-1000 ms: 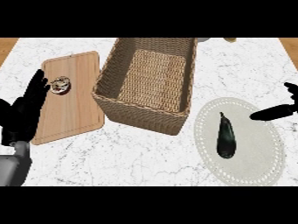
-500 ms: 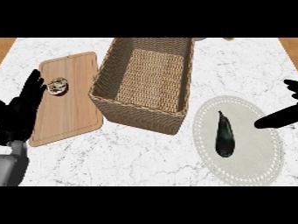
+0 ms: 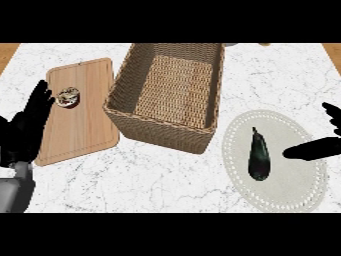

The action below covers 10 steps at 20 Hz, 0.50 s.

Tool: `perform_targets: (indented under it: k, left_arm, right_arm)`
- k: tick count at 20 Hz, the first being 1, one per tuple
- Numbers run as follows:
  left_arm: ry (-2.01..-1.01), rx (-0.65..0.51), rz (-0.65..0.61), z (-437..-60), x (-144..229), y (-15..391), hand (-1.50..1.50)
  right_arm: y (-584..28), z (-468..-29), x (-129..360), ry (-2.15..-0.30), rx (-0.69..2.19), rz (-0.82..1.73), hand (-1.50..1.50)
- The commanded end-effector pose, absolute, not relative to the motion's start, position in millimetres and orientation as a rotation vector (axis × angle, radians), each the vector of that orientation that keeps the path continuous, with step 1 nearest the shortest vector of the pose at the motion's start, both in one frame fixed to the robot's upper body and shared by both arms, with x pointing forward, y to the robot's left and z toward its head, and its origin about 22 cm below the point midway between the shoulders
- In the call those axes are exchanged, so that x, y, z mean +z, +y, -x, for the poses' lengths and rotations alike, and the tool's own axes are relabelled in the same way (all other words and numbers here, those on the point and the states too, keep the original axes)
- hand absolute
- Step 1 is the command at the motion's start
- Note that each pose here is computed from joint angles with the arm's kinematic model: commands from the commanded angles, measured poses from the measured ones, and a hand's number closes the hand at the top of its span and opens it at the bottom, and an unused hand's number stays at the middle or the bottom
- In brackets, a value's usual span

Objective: Pick the eggplant from the placemat and place it in the basket

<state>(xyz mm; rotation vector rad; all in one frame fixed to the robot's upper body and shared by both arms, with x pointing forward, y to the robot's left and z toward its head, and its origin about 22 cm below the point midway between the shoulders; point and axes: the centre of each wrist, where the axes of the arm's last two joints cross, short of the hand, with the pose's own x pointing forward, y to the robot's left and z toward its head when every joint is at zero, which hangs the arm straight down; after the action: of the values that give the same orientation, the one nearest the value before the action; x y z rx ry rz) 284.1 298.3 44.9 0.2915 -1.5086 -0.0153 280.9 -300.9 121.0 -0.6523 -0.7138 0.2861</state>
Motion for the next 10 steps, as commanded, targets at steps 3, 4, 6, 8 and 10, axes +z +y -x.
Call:
perform_targets:
  k: [3,4,6,8,10]
  left_arm:
    - [-1.517,-0.030,-0.270,-293.7,47.1,301.9,0.00]
    - [-1.515,-0.017,-0.294,-290.3,44.1,294.4,0.00]
    - [-1.505,-0.033,-0.286,-277.2,60.5,290.1,0.00]
    - [-1.528,-0.041,-0.299,-287.4,37.9,263.2,0.00]
    - [-1.511,-0.018,-0.293,-275.8,38.6,301.8,0.00]
  right_arm:
    - [-267.0,-269.3,82.0,-0.654,0.198,0.655,-1.50]
    - [-270.9,-267.7,61.4,-0.668,0.196,0.664,-1.50]
    - [-282.8,-268.8,72.7,-0.672,0.199,0.671,-1.50]
    - [-256.8,-263.2,62.3,-0.702,0.189,0.696,-1.50]
    - [-258.9,-270.4,70.1,-0.703,0.170,0.707,-1.50]
